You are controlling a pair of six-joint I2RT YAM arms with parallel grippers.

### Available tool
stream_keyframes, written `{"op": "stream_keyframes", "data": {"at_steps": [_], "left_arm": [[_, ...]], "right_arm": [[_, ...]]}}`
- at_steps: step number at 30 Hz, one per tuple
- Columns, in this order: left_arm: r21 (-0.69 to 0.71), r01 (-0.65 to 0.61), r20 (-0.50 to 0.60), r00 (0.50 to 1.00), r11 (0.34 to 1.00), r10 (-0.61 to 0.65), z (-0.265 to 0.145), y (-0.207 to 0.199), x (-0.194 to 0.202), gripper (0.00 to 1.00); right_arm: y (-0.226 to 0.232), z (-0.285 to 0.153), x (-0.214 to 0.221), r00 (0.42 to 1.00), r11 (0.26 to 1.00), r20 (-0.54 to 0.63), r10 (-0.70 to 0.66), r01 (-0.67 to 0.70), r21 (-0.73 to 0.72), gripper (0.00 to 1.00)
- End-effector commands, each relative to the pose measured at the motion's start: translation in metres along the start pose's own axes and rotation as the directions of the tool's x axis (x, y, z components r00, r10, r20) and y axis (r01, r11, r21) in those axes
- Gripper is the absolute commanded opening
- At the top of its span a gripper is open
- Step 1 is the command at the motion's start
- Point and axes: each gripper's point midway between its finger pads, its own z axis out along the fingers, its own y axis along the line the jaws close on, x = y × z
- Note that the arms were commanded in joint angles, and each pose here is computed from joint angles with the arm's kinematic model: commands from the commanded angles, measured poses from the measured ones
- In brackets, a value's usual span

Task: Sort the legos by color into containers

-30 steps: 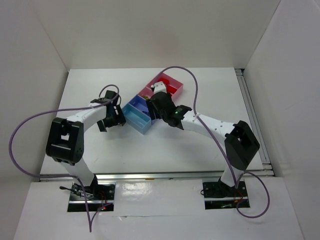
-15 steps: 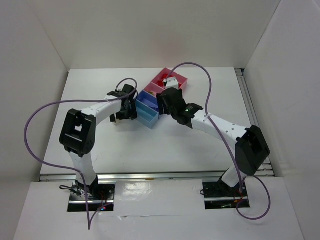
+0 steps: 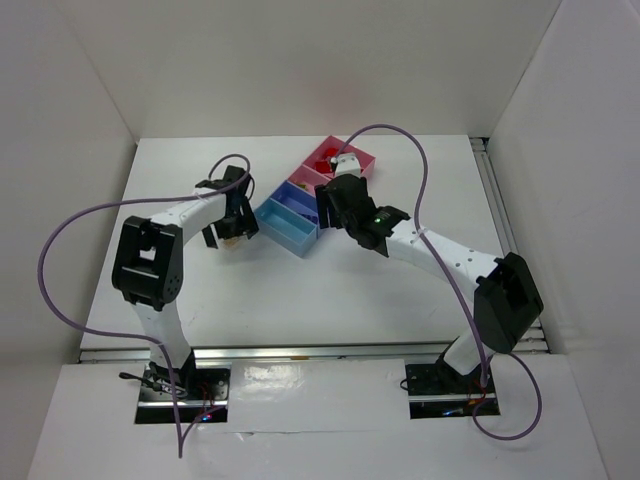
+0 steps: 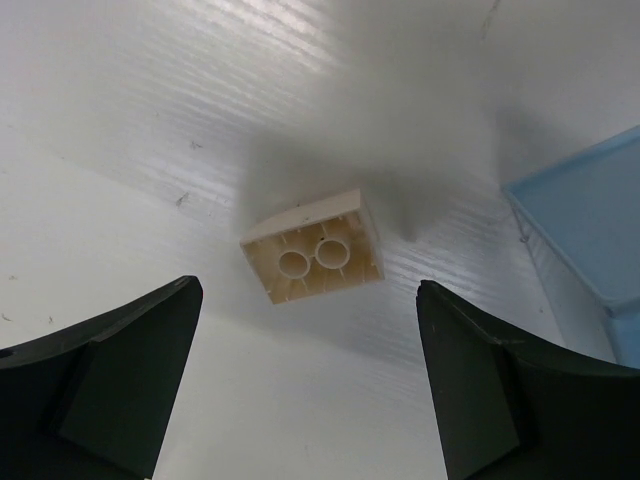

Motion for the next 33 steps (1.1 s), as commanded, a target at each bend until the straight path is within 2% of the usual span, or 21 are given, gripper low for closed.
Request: {"op": "stream_keyframes", "data": {"at_steps": [1, 7, 15, 26, 30, 31, 33], "left_arm": [[0.048, 0.083, -0.058, 0.995, 0.995, -0.081, 0.002, -0.005, 0.008, 1.0], [0.032, 0.157, -0.084, 0.985, 0.987, -0.154, 0.011, -0.008, 0.01, 1.0], [-0.024, 0.244, -0.134, 0.96, 0.969, -0.245, 0.032, -0.007, 0.018, 0.89], [-0.028, 0.301, -0.094, 0.949, 0.953, -0.302, 0.037, 0.006, 0.004, 0.77], [-0.031, 0.281, -0.085, 0.956, 0.959, -0.282, 0.033, 0.009, 0.003, 0.64], [-0.028, 0.274, -0.071, 0.959, 0.961, -0.275, 0.029, 0.011, -0.001, 0.56], [-0.004, 0.272, -0.049, 0.961, 0.962, -0.272, 0.019, 0.011, -0.008, 0.51]], "right_arm": [[-0.001, -0.007, -0.005, 1.0, 1.0, 0.017, -0.001, 0.001, -0.01, 0.74], [0.003, -0.01, -0.006, 1.0, 0.999, 0.017, -0.006, 0.007, -0.04, 0.74], [0.004, -0.008, -0.008, 1.0, 0.999, 0.017, -0.017, 0.018, -0.04, 0.74], [0.003, -0.004, 0.001, 0.999, 0.999, -0.007, -0.038, 0.037, -0.033, 0.74], [0.003, -0.005, 0.0, 0.999, 0.999, 0.003, -0.033, 0.033, -0.035, 0.74], [0.001, -0.005, -0.001, 0.999, 0.999, 0.005, -0.033, 0.033, -0.026, 0.74], [0.003, -0.006, 0.002, 0.999, 0.999, 0.0, -0.042, 0.042, -0.023, 0.74]]}}
